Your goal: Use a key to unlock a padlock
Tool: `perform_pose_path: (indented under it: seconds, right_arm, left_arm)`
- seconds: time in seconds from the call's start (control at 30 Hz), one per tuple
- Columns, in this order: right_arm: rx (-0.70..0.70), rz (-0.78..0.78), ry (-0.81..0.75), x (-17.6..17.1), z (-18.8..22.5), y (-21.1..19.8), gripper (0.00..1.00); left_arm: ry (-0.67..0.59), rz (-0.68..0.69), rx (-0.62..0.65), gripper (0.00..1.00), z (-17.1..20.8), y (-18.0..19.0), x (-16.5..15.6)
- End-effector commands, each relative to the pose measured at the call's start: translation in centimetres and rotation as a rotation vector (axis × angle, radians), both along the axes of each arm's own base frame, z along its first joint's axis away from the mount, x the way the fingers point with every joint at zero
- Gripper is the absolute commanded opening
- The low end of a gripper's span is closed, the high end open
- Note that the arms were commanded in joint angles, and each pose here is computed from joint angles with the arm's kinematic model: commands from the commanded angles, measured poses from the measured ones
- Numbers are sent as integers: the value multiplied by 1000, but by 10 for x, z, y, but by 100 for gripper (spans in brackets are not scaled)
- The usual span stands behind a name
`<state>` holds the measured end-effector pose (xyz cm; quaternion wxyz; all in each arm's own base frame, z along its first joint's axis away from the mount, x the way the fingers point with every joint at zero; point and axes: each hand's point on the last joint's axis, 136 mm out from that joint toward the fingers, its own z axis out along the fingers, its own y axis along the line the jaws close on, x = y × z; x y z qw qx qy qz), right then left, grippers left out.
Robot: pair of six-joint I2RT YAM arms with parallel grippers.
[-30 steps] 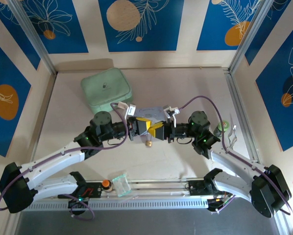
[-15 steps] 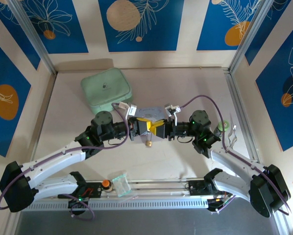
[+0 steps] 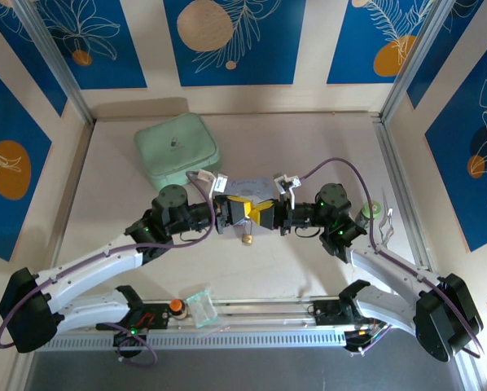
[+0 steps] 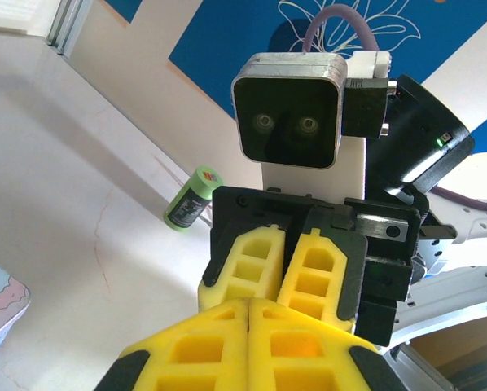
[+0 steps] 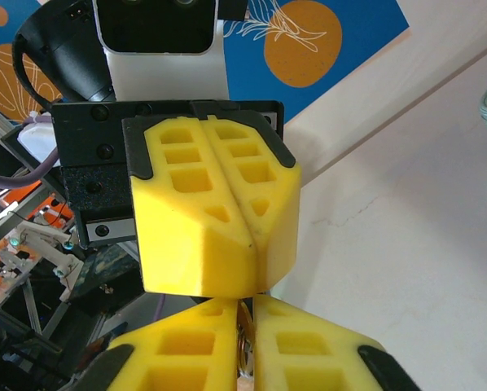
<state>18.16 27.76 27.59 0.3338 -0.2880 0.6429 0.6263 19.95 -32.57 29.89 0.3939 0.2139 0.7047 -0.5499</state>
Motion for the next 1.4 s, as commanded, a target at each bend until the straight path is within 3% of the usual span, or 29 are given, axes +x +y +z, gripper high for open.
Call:
perform_pose_path:
  seconds: [0.0, 0.57, 0.77, 1.13, 1.17, 1.23, 1.3, 1.37]
  right_arm:
    - [-3, 28, 11, -4, -3, 1, 16]
    - [-3, 33, 29, -5, -9, 1, 7]
    - [-11, 55, 38, -6, -9, 3, 16]
    - [-9, 28, 59, -3, -17, -3, 3]
    - [-11, 22, 63, -2, -18, -4, 2]
    - [-14, -3, 76, 2, -22, -6, 1]
    - [-39, -48, 111, 10, -30, -9, 1]
    - [-72, -92, 149, 18, -40, -12, 2]
  left_arm:
    - [-27, -9, -49, 0, 19, -2, 0]
    - [-22, 13, -48, 0, 19, -2, 5]
    - [-20, 13, -53, 0, 19, -3, 6]
    - [-15, 55, -48, 0, 16, 1, 11]
    - [-11, 76, -44, 8, 15, 3, 14]
    - [0, 148, -35, 60, 11, 11, 23]
    - [9, 236, -44, 99, 8, 23, 31]
    - [39, 317, -32, 100, 2, 34, 39]
